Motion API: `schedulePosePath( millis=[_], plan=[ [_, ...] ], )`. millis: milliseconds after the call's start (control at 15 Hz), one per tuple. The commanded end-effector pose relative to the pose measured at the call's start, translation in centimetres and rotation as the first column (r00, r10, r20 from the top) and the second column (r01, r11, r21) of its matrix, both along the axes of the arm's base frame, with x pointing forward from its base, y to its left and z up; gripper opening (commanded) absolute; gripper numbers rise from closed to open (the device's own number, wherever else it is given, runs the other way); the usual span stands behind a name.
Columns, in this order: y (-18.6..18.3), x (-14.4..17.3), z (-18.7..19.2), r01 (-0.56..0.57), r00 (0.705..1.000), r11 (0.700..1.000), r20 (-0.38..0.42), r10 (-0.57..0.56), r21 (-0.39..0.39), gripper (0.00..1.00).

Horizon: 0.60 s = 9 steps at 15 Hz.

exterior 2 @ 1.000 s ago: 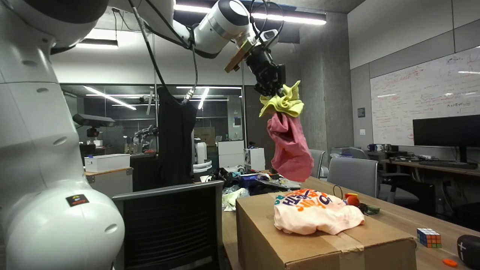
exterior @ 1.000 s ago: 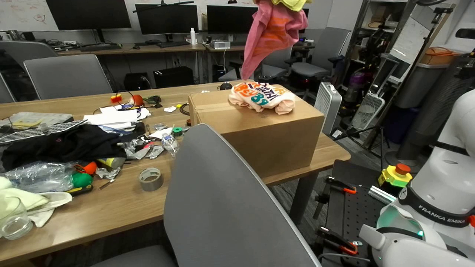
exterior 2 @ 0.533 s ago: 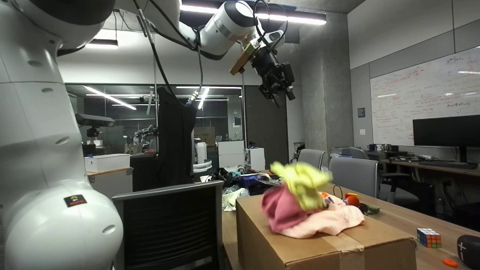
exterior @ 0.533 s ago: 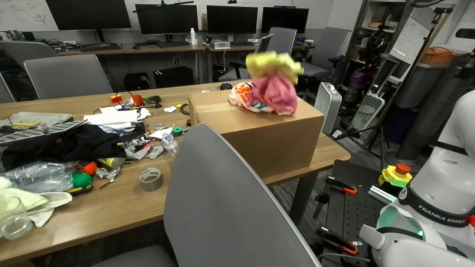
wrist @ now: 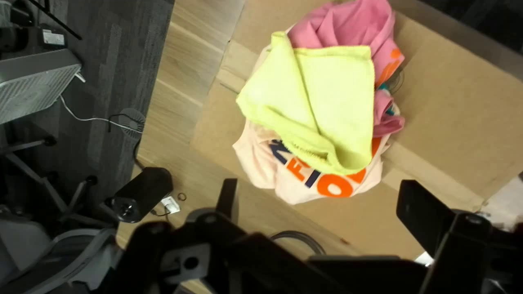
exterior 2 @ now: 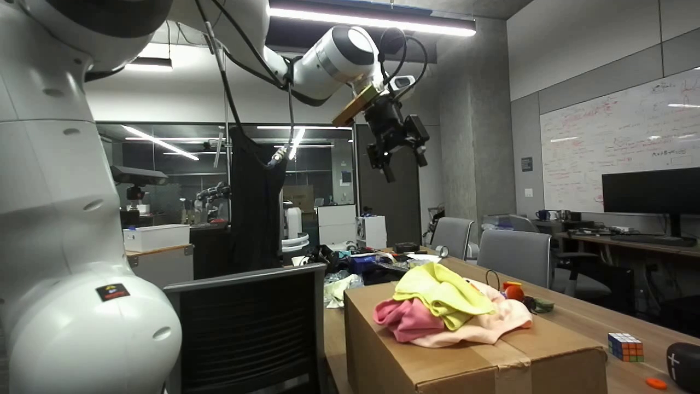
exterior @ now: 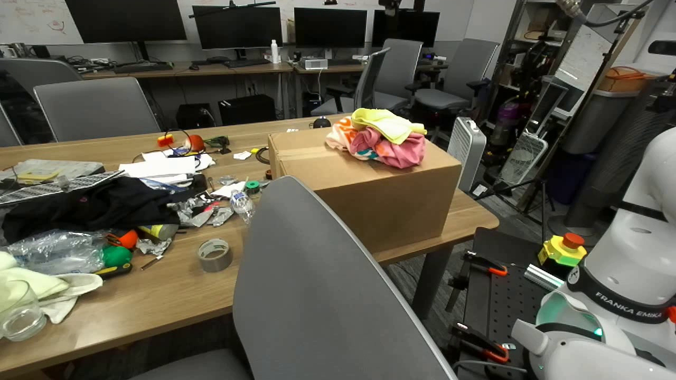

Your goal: Remove the t-shirts and yellow towel from the backrest of the chair and put them on the brown box

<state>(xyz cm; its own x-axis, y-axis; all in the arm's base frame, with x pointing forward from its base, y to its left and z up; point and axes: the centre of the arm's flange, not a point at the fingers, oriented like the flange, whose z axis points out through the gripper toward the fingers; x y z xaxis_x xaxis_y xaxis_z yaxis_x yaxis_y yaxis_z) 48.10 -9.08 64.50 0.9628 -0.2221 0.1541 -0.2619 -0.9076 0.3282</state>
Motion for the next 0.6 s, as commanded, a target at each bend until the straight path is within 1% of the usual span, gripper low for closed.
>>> schedulePosePath(
  millis=[0,133,267,333,400,467,533],
  plan=[
    [2.3,-3.5,-4.0,-0.169,0.98,0.984,-0.093,0.174,0.055,1.0],
    [3.5,-5.3,-6.1,-0.258,0.951,0.963,-0.156,0.267,0.078,1.0],
    [4.5,-7.5,-8.1,-0.351,0.911,0.931,-0.196,0.364,0.097,1.0],
    [5.0,-8.6,-9.1,-0.397,0.89,0.911,-0.198,0.411,0.109,1.0],
    [5.5,-9.6,-9.9,-0.414,0.888,0.904,-0.169,0.427,0.108,1.0],
    [6.0,-10.5,-10.6,-0.429,0.888,0.895,-0.127,0.443,0.124,1.0],
    [6.6,-11.2,-11.2,-0.424,0.898,0.897,-0.068,0.434,0.124,1.0]
  ],
)
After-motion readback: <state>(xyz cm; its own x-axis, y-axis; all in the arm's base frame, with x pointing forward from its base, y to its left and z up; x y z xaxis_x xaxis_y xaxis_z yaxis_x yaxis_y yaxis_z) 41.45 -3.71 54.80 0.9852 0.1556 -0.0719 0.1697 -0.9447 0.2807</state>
